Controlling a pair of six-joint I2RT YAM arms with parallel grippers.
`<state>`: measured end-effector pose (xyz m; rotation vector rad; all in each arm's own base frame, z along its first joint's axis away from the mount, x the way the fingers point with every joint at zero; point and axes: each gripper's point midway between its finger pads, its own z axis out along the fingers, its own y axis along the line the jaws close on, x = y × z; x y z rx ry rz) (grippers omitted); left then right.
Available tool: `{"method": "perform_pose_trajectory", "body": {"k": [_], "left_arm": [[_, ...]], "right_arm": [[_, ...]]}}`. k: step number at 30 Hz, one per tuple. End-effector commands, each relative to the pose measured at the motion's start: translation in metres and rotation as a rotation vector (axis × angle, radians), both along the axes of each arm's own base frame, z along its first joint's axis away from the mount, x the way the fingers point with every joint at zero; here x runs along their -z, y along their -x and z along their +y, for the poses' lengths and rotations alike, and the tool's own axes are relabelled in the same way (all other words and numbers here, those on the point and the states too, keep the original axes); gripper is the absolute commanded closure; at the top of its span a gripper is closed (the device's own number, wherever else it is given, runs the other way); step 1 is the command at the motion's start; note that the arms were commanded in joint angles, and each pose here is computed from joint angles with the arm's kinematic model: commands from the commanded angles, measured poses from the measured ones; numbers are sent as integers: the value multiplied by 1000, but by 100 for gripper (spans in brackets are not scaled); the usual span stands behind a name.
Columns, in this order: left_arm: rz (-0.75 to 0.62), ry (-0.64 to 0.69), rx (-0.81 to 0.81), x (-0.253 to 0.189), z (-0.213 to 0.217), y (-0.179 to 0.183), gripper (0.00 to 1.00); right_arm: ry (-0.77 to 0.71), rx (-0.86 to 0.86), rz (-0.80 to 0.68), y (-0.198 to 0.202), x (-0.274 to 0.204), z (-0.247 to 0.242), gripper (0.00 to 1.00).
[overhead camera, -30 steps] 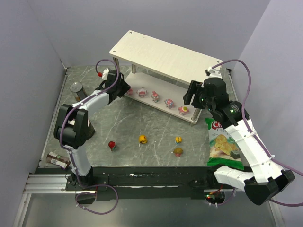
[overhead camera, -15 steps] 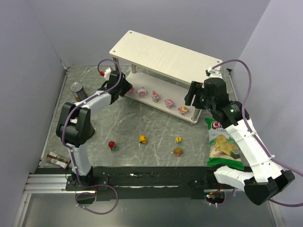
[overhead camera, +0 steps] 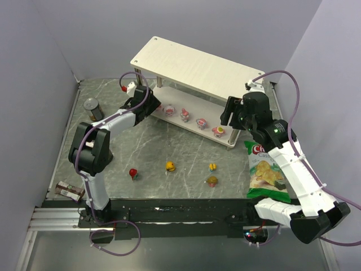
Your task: Place and organize the plastic toys onto the shelf
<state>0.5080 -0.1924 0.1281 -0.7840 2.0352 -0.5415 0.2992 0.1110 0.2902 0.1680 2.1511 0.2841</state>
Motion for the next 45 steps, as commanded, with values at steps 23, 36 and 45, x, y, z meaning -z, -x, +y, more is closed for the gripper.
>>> {"method": "perform_pose_trajectory", "body": {"k": [23,36,45], "left_arm": [[-99,-13,-22,-48,10,8,6],[-119,40,-34,-72,37,81,5],[-155,-40,-27,-88,69,140,1]], "right_arm": [[-7,0,-52,1,-18,-6,21],[-77,-237,-52,35,-21,28,11],[-14,-516,34,66,13,125,5]]}}
